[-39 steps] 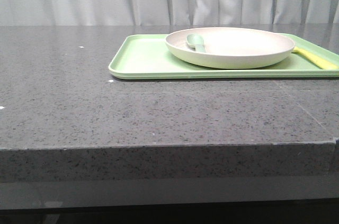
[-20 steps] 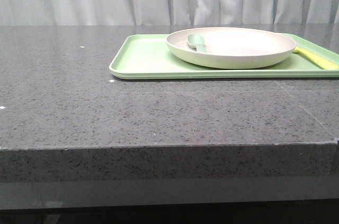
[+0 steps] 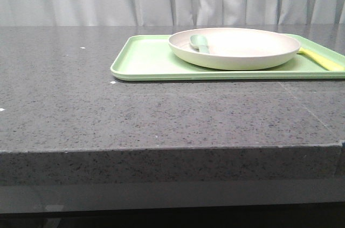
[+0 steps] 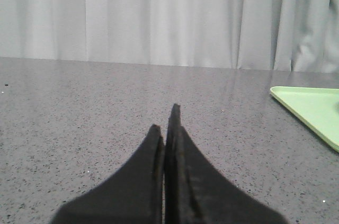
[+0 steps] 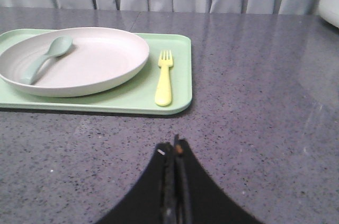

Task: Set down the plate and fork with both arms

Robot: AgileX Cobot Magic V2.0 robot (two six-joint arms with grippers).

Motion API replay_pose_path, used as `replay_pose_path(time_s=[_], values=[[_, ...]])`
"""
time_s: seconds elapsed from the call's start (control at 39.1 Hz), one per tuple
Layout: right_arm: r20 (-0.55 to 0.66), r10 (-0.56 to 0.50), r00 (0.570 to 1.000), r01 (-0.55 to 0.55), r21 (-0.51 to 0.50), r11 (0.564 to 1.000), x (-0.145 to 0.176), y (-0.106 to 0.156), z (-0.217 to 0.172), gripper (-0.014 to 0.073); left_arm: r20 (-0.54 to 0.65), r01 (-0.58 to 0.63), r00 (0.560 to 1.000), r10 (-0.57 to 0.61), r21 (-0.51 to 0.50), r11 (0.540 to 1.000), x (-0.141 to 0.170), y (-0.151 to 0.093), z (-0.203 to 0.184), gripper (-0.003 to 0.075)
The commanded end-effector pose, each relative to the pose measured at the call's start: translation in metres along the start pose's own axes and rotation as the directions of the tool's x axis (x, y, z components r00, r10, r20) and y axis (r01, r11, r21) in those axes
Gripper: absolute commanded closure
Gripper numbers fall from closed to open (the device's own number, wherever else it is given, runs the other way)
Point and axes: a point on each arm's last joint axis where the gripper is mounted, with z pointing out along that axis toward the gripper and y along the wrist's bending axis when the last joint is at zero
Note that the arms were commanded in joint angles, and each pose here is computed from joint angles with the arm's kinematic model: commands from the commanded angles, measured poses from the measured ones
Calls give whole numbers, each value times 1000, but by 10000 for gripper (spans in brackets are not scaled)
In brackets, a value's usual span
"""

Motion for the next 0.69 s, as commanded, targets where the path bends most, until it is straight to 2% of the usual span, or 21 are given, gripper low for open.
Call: replay_pose_path(time_s=[0.0,0.15,0.66], values=[[168,-12,986,7,29,1000,0,-2,-1,664,97,11,995,-12,5,1000,-8,0,-2,738],[229,-16,973,5,48,999,15,-4,-1,664,97,11,995,-12,5,1000,-8,0,-2,738],[223,-15,975,5,45,999,17,-4,0,664,97,11,995,-12,5,1000,-8,0,-2,738]])
